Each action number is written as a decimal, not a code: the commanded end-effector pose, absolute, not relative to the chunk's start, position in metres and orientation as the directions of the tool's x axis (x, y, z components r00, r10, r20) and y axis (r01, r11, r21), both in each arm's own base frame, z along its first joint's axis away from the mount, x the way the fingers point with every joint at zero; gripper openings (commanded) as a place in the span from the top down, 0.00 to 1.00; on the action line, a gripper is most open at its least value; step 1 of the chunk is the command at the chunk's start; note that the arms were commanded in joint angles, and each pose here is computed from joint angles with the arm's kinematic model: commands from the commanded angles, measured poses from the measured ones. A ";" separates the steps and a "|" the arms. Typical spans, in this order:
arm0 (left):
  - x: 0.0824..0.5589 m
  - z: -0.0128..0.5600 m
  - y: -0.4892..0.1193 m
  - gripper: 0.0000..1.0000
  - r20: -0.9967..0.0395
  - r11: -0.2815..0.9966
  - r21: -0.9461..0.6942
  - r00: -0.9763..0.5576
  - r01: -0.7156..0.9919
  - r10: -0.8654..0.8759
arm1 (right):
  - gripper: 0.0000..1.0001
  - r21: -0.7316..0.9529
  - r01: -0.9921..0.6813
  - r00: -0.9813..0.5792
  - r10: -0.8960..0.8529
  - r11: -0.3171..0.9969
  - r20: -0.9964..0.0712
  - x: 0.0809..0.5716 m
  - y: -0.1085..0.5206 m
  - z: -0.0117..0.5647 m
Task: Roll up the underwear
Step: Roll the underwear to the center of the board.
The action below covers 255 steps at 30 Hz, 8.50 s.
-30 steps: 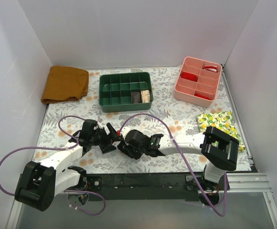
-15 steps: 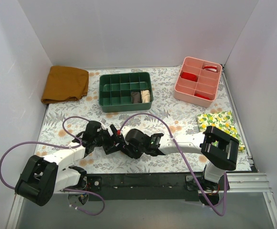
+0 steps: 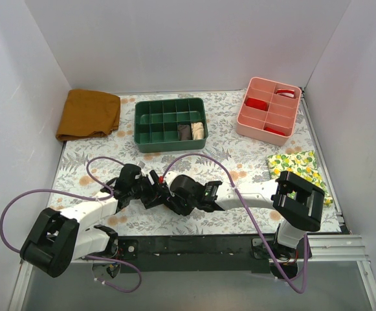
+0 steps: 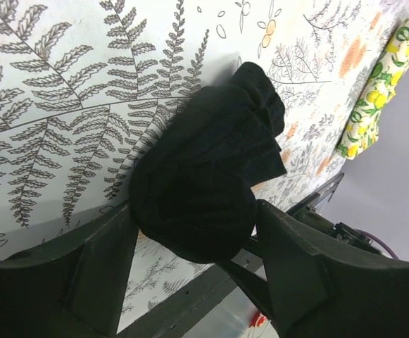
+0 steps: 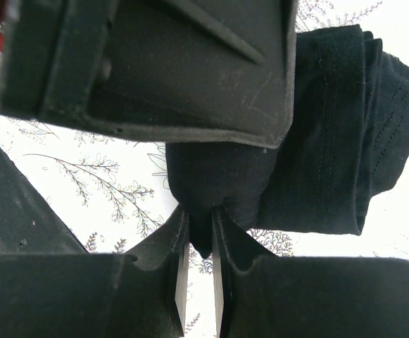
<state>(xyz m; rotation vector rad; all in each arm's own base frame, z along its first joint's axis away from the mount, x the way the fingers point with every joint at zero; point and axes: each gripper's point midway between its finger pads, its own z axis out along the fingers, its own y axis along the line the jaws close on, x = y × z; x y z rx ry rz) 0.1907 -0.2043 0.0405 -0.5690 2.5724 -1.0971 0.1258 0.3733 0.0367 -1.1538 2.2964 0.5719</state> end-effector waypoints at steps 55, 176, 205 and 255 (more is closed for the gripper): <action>0.180 -0.001 -0.212 1.00 0.119 0.882 -0.403 -0.970 -0.243 -0.213 | 0.44 -0.186 -0.802 -0.278 -0.630 0.568 -0.725 0.131 0.370 0.092; 0.191 0.047 -0.217 0.43 -0.166 0.556 -0.831 -0.946 -0.018 -0.279 | 0.99 0.706 -0.374 -0.910 -0.386 0.601 -0.153 0.119 0.318 -0.006; 0.181 0.015 -0.225 1.00 -0.188 0.774 -0.633 -0.967 -0.012 -0.169 | 0.59 0.434 -0.581 -0.802 -0.394 0.688 -0.448 0.142 0.317 0.025; 0.170 0.016 -0.243 1.00 0.009 0.884 -0.462 -0.997 -0.068 -0.073 | 0.42 -0.386 -0.660 -0.349 -0.718 0.644 -0.602 0.126 0.321 0.065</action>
